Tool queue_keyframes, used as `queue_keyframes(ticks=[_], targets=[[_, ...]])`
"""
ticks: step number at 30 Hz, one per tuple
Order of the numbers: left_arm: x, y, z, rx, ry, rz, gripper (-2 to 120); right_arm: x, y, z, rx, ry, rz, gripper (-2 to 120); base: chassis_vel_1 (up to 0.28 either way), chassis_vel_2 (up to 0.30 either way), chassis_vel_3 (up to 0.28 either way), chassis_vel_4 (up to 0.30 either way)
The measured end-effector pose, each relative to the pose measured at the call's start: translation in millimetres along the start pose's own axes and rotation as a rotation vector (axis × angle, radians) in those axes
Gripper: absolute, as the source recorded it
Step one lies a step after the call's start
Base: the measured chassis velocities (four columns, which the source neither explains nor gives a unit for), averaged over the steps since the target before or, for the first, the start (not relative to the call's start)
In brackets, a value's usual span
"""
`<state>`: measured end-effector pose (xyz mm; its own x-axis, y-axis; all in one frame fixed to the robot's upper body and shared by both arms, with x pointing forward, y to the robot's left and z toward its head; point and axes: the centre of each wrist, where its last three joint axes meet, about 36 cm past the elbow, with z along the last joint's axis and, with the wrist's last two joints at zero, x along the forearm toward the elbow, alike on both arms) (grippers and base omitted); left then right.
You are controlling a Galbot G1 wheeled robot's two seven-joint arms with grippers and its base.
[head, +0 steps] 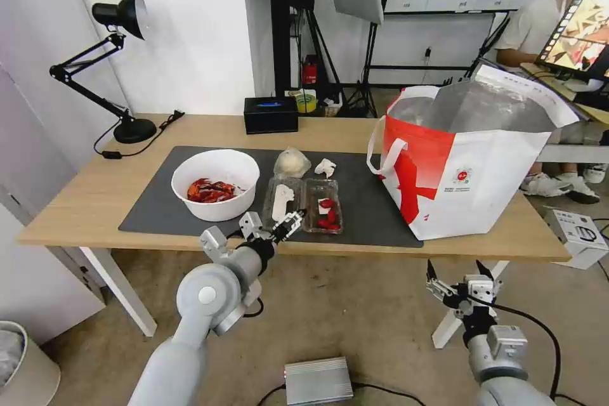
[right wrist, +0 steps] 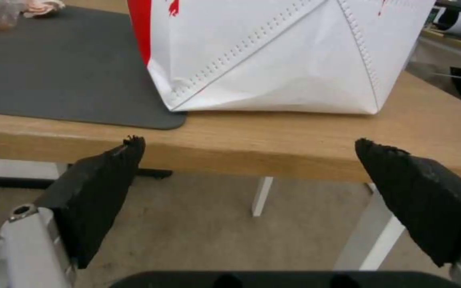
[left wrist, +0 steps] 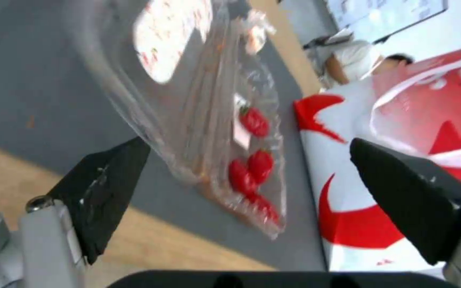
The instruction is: Pick up the trash from the table and place it into the takeout bag.
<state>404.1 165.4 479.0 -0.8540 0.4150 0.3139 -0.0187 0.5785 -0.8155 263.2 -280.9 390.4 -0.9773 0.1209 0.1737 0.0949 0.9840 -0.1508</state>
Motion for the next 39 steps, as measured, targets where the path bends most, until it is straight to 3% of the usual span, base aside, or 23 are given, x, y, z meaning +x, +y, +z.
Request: queue_keyframes(ticks=[10,19,21,22,26,34,37,38,39], targets=[[-2,-1.2,7.6,-0.020,-0.072,0.094,100,-1,0,1,-0.002,-0.004,-0.003,100,0.000,0.000,0.000,0.000],[-3,1.1,23.7,-0.123,-0.107,0.148,100,-2,3,-3,-0.029,-0.017,-0.010,100,0.000,0.000,0.000,0.000],[-5,4.9,37.0,-0.224,-0.116,0.171,99,-3,4,-4,-0.039,-0.020,-0.013,100,0.000,0.000,0.000,0.000],[-5,4.9,37.0,-0.224,-0.116,0.171,99,-3,4,-4,-0.039,-0.020,-0.013,100,0.000,0.000,0.000,0.000],[-8,8.2,53.3,-0.348,-0.145,0.207,82,-4,8,-8,-0.056,-0.030,-0.022,100,0.000,0.000,0.000,0.000],[-12,16.6,63.9,-0.519,-0.203,0.225,75,-4,14,-10,-0.101,-0.037,-0.046,100,0.000,0.000,0.000,0.000],[-19,23.9,65.1,-0.659,-0.262,0.199,63,-4,20,-17,-0.176,-0.047,-0.084,100,0.000,0.000,0.000,0.000],[-19,23.9,65.1,-0.659,-0.262,0.199,63,-4,20,-17,-0.176,-0.047,-0.084,100,0.000,0.000,0.000,0.000],[-22,26.6,64.6,-0.710,-0.279,0.190,58,-5,22,-21,-0.208,-0.054,-0.101,100,0.000,0.000,0.000,0.000]])
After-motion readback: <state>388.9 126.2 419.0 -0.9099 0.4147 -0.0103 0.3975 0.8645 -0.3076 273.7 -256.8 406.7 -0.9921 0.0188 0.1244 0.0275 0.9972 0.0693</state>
